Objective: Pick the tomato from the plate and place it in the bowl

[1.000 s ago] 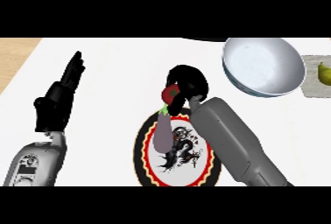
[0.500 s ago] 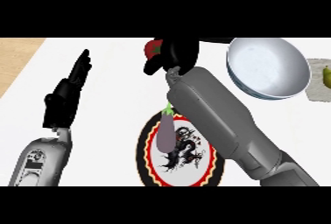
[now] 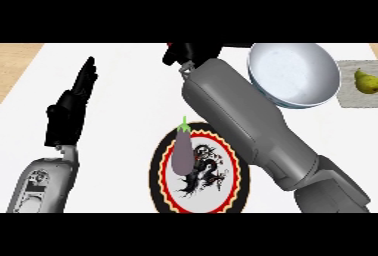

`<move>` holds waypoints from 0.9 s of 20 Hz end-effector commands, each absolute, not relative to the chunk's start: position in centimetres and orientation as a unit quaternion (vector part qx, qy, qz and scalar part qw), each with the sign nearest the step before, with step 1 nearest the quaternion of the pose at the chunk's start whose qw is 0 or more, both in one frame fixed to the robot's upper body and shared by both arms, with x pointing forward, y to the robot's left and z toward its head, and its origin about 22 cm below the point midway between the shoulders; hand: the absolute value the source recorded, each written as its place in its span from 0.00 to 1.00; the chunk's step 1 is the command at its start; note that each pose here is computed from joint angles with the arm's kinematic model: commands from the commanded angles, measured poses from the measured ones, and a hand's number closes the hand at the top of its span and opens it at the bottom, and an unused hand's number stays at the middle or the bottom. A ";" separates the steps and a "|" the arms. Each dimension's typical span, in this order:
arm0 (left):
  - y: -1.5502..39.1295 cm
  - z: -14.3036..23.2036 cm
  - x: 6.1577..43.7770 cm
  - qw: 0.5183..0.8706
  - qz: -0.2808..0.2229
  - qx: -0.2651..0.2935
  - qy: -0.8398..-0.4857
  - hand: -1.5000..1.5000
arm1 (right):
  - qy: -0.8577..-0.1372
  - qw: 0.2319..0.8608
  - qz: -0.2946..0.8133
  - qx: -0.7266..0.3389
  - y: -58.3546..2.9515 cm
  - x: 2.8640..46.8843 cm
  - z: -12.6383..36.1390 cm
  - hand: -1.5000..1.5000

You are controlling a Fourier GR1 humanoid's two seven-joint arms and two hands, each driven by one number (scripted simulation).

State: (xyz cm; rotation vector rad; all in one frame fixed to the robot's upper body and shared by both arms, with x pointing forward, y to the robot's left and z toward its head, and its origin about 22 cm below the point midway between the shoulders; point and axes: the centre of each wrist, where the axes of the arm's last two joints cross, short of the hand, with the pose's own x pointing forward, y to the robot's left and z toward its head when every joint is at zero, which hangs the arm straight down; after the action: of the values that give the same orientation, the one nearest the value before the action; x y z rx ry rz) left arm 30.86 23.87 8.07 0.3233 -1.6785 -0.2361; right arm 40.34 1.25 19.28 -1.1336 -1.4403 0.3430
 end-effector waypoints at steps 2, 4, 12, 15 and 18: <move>25.0 8.3 30.3 0.657 -0.095 0.157 -0.732 0.50 | -0.597 0.631 0.023 -0.496 0.4 41.6 18.7 1.00; 25.7 6.7 29.0 0.660 -0.085 0.159 -0.729 0.50 | -0.606 0.622 0.003 -0.496 -0.5 42.1 18.9 1.00; 25.3 6.6 29.4 0.658 -0.076 0.177 -0.728 0.50 | -0.597 0.578 -0.020 -0.557 -7.0 44.5 14.8 1.00; 25.7 6.5 28.4 0.658 -0.081 0.164 -0.730 0.50 | -0.570 0.567 -0.014 -0.595 -10.2 45.4 13.9 1.00; 28.8 7.0 28.2 0.661 -0.074 0.181 -0.725 0.50 | -0.539 0.561 0.015 -0.629 -13.2 45.2 12.2 1.00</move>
State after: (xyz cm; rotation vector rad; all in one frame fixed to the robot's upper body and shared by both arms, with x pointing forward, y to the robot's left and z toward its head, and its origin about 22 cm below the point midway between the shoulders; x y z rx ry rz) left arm 29.10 26.73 7.40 0.3943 -1.6530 -0.1733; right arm 45.05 -10.04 13.97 -1.3967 -1.3469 0.0552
